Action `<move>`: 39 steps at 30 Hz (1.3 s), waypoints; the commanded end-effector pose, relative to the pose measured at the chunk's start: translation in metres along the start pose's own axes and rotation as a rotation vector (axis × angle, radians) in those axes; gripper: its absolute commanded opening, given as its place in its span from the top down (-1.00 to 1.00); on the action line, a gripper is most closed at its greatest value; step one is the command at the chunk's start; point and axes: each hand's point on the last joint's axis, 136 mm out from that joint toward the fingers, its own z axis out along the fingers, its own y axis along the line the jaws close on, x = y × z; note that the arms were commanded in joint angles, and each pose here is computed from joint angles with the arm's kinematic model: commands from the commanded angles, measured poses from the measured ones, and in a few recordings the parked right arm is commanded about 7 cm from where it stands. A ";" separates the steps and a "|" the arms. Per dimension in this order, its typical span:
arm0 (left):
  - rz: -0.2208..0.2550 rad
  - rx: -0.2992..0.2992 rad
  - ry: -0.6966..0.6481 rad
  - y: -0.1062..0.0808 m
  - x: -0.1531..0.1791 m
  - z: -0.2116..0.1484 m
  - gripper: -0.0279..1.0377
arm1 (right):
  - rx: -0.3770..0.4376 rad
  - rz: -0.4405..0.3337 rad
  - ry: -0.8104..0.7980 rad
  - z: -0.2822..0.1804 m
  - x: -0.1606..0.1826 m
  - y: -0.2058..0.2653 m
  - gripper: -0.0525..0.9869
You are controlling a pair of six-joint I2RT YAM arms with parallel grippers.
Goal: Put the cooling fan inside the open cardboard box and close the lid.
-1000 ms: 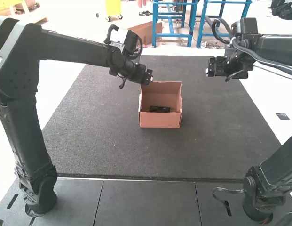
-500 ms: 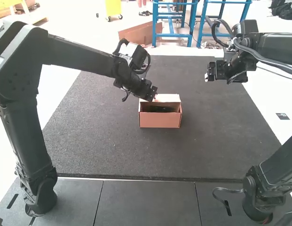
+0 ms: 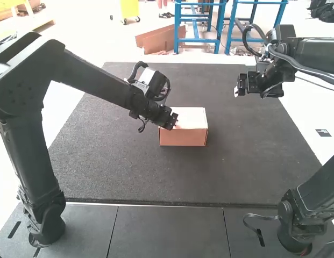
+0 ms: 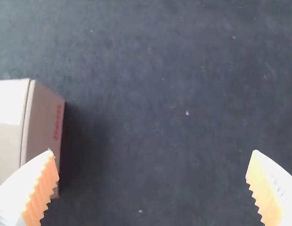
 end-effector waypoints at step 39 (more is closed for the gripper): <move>-0.238 -0.164 -0.853 0.103 -0.028 -0.263 -0.87 | 0.120 0.028 -0.930 -0.143 0.009 -0.020 -0.87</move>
